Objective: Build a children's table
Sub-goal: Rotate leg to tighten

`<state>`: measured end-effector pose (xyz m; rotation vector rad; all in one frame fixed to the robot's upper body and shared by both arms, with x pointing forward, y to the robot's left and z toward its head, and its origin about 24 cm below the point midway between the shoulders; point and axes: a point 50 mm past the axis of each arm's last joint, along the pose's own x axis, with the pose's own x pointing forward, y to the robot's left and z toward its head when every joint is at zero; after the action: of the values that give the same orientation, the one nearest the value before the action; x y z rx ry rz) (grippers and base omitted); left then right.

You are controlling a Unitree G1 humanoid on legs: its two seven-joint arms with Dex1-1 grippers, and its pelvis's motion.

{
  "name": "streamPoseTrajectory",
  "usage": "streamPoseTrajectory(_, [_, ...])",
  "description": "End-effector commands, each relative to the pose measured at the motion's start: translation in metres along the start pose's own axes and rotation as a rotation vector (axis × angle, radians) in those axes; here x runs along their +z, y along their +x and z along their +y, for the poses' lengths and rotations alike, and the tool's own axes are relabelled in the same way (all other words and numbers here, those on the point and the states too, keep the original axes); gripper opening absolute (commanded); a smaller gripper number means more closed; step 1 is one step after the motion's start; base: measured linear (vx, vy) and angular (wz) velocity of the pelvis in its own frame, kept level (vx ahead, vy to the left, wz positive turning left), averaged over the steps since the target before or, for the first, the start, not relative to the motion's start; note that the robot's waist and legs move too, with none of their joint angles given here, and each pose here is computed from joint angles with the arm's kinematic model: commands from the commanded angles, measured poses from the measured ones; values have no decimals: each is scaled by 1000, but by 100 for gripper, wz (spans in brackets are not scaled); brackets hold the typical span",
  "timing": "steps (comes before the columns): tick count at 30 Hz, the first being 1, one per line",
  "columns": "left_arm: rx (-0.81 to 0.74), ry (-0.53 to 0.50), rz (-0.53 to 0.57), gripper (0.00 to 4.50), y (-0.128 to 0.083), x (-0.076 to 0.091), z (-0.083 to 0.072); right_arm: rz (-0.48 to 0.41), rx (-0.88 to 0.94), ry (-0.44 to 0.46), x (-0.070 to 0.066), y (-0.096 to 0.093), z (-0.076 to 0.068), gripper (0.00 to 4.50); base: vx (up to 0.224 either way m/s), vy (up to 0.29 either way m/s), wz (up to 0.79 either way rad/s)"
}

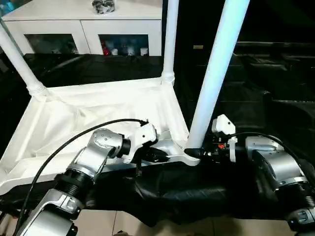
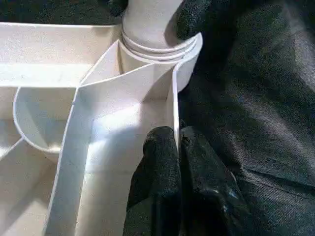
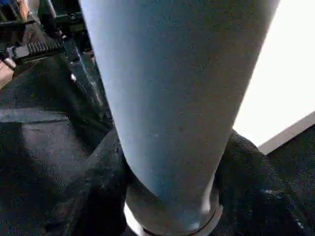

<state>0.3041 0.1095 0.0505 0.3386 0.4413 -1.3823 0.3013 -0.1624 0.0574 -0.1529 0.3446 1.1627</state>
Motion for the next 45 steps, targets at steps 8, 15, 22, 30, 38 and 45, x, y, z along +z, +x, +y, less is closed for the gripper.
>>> streamPoseTrajectory(8, [294, -92, -12, 0, 15, 11, 27, 28, -414, 176, -23, 41, -16, 197, 0, 0, 0])
streamPoseTrajectory(15, [400, -121, -57, 0, 41, 31, 33, 28, -649, 219, -13, 88, -15, 196, 0, 0, 0])
streamPoseTrajectory(22, [305, -54, -63, 0, 40, 29, 26, -56, -549, 203, 3, 93, -16, 273, 0, 0, 0])
streamPoseTrajectory(30, [97, 1, -57, 0, 21, 14, 14, -30, -224, -52, 6, 60, -14, 312, 0, 0, 0])
streamPoseTrajectory(38, [-51, 35, -45, 0, 6, 9, 5, -51, 81, -72, 6, 32, 3, 312, 0, 0, 0])
streamPoseTrajectory(45, [-129, 33, -45, 0, 1, 9, 0, -25, 204, -39, 0, 26, 14, 243, 0, 0, 0])
